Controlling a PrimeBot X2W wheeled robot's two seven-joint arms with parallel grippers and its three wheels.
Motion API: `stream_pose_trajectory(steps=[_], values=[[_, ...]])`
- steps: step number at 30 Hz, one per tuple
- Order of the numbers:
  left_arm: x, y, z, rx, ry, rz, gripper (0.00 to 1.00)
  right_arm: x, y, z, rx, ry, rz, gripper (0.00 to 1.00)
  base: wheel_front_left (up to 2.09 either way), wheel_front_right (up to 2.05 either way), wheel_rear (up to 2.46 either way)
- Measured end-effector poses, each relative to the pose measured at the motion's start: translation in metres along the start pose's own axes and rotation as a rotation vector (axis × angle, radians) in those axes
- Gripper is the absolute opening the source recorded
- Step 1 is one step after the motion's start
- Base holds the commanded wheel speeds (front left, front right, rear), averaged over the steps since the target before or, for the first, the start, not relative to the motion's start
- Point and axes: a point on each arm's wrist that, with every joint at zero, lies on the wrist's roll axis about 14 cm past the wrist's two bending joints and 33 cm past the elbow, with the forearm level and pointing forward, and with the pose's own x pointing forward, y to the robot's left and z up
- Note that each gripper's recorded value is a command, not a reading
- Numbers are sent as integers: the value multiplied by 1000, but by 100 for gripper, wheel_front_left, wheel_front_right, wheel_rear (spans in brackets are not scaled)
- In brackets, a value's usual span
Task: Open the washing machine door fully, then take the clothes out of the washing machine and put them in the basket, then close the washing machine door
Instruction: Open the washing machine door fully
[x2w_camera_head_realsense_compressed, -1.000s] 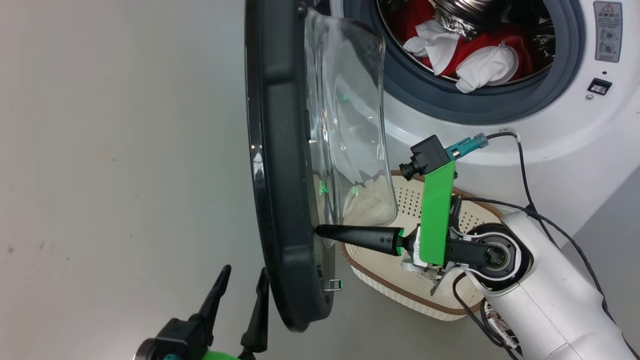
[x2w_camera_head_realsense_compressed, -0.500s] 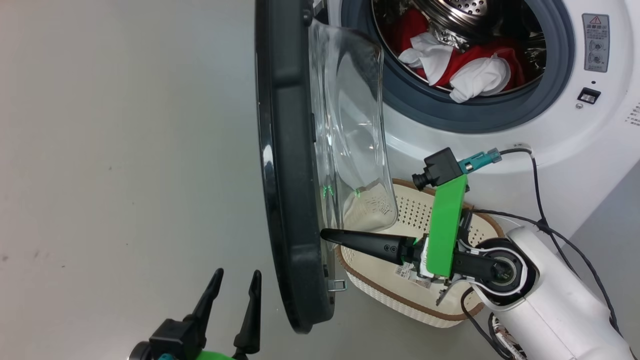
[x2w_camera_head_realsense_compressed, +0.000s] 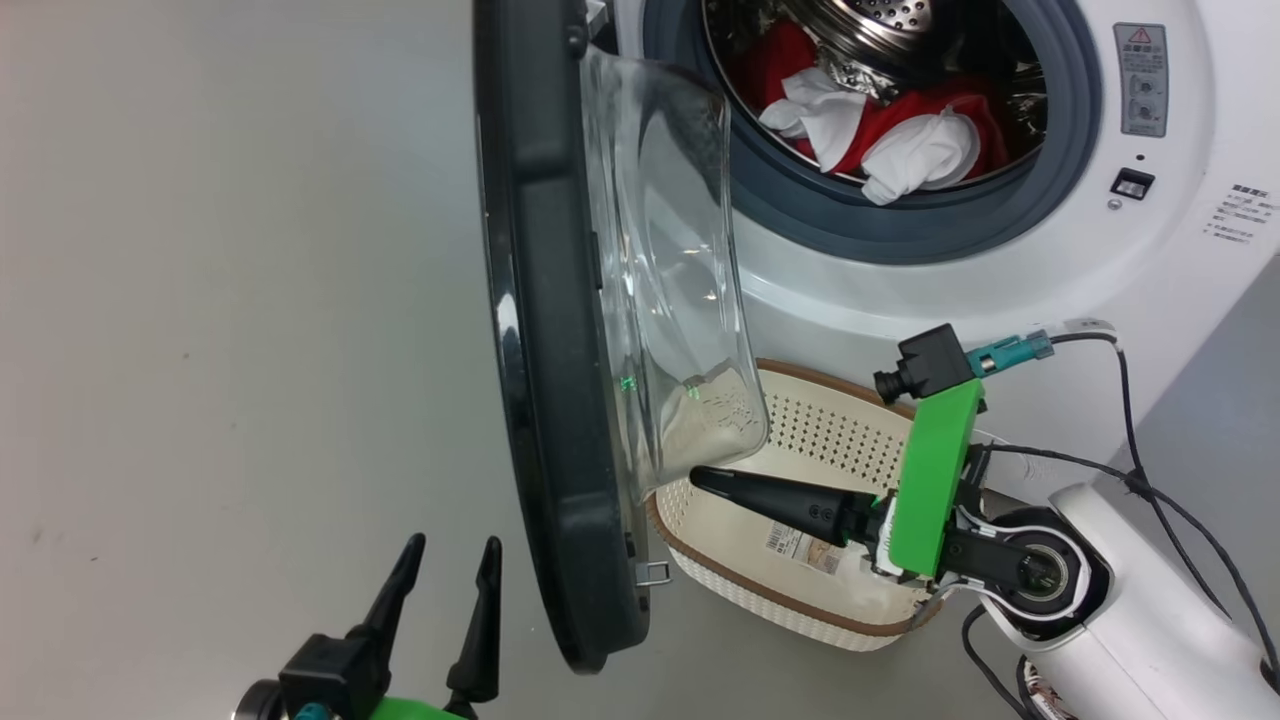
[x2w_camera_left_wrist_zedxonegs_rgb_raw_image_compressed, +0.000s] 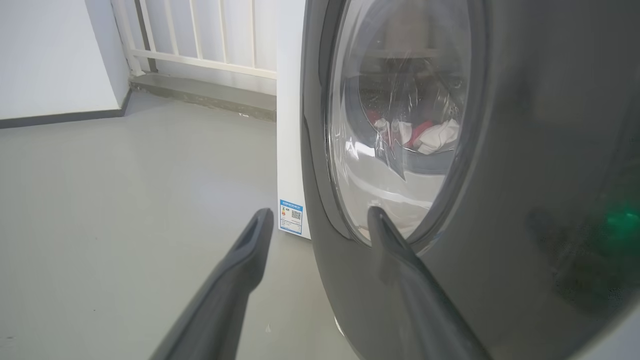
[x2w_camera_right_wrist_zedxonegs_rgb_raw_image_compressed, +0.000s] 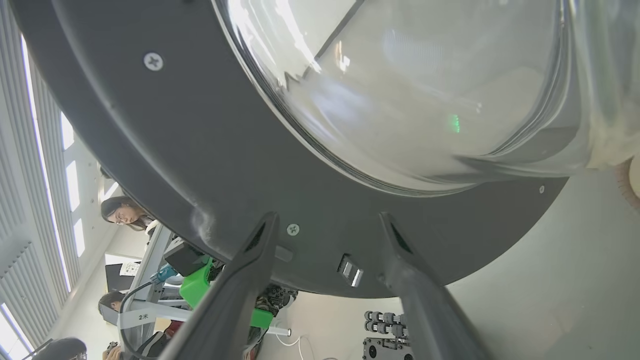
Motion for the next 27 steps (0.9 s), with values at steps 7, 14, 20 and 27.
stream_pose_trajectory(steps=[7,14,20,27], values=[[4,1,2,9,-8,-6,100,-25,-26,5,-16,-83,-98,100,0,0,0],[8,1,4,12,-16,-11,100,-54,-55,5,-39,-174,-217,100,0,0,0],[12,0,6,8,-23,-22,100,-84,-81,11,-97,-290,-338,100,0,0,0],[14,-4,7,9,-26,-34,100,-108,-107,9,-171,-367,-458,100,0,0,0]])
